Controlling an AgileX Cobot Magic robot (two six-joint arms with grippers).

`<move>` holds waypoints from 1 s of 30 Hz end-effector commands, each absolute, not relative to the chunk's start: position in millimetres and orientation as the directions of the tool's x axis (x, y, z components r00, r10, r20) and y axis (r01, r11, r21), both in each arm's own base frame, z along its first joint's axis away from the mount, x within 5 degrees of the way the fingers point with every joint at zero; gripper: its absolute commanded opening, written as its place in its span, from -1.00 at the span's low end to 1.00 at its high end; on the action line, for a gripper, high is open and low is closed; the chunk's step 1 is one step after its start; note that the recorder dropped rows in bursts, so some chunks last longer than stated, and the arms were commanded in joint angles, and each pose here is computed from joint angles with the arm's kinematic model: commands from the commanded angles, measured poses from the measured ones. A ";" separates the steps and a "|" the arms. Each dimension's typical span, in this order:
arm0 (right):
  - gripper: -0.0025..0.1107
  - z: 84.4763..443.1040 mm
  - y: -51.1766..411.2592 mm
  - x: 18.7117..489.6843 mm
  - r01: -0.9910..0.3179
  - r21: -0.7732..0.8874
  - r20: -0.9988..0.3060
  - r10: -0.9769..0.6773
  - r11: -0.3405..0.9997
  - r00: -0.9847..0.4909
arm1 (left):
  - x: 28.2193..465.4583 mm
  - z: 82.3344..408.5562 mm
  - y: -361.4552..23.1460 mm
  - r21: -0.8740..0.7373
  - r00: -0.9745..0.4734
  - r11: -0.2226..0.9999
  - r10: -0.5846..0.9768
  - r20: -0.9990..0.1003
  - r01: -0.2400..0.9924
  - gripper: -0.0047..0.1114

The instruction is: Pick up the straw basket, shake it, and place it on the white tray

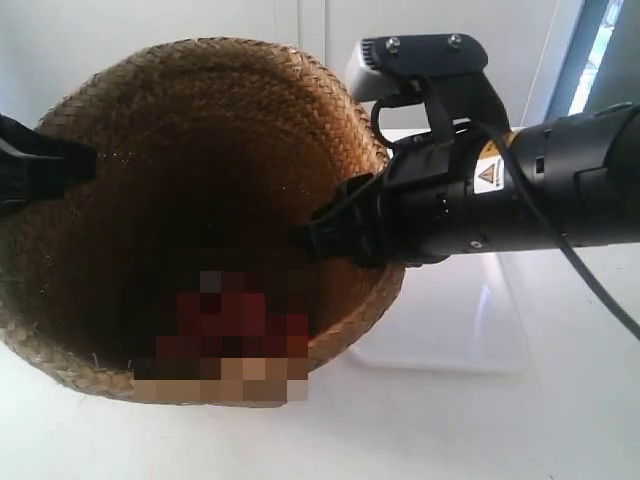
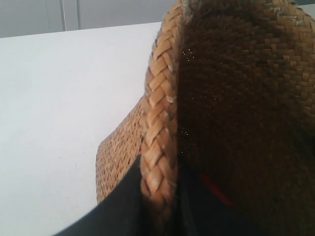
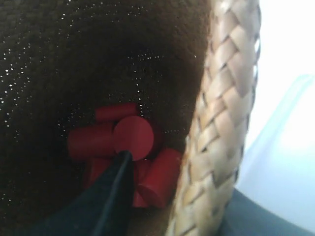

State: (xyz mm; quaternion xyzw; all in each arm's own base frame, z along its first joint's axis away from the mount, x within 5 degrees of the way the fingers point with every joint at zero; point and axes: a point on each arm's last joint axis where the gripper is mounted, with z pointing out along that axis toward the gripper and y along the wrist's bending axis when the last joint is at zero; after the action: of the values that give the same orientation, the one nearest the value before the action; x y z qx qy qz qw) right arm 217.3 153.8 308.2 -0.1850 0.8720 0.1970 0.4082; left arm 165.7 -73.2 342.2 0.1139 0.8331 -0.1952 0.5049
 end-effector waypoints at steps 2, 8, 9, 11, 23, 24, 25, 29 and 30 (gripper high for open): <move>-0.96 338.0 155.9 216.7 -0.526 0.159 -0.834 -0.172 0.836 -0.525 | 164.9 367.6 -72.3 -0.150 -0.350 0.897 0.005 -0.937 0.415 -0.92; -0.96 351.7 156.3 210.5 -0.535 0.149 -0.864 -0.153 0.832 -0.479 | 157.1 369.9 -69.9 -0.146 -0.420 0.897 0.048 -0.906 0.418 -0.92; -0.96 333.0 159.7 218.6 -0.496 0.181 -0.814 -0.154 0.849 -0.561 | 163.7 351.4 -71.9 -0.213 -0.507 0.903 0.006 -0.862 0.373 -0.92; -0.96 325.2 165.5 220.4 -0.488 0.206 -0.763 -0.173 0.848 -0.622 | 165.7 345.2 -72.7 -0.225 -0.508 0.904 -0.011 -0.862 0.363 -0.92; -0.96 333.3 169.2 213.4 -0.557 0.156 -0.792 -0.234 0.816 -0.564 | 159.1 355.9 -70.5 -0.193 -0.442 0.902 -0.003 -0.897 0.386 -0.92; -0.96 328.2 169.3 213.9 -0.550 0.164 -0.792 -0.222 0.819 -0.568 | 158.8 353.0 -70.7 -0.187 -0.455 0.902 0.012 -0.890 0.390 -0.92; -0.96 322.4 169.5 214.6 -0.541 0.173 -0.791 -0.211 0.823 -0.574 | 159.0 348.9 -71.0 -0.188 -0.470 0.902 0.018 -0.883 0.388 -0.92; -0.96 330.1 168.8 213.9 -0.540 0.183 -0.809 -0.186 0.822 -0.557 | 161.2 359.4 -70.1 -0.162 -0.393 0.904 0.007 -0.920 0.395 -0.92; -0.96 373.4 163.0 204.3 -0.562 0.184 -0.851 -0.155 0.806 -0.501 | 151.6 395.9 -67.5 -0.162 -0.294 0.895 -0.036 -0.955 0.416 -0.92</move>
State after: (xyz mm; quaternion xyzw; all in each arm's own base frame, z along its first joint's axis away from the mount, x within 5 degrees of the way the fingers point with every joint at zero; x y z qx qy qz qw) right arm 214.0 167.5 320.9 -0.2023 0.8752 0.2051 0.3886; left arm 161.3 -69.6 347.8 0.1054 0.8418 -0.1873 0.4952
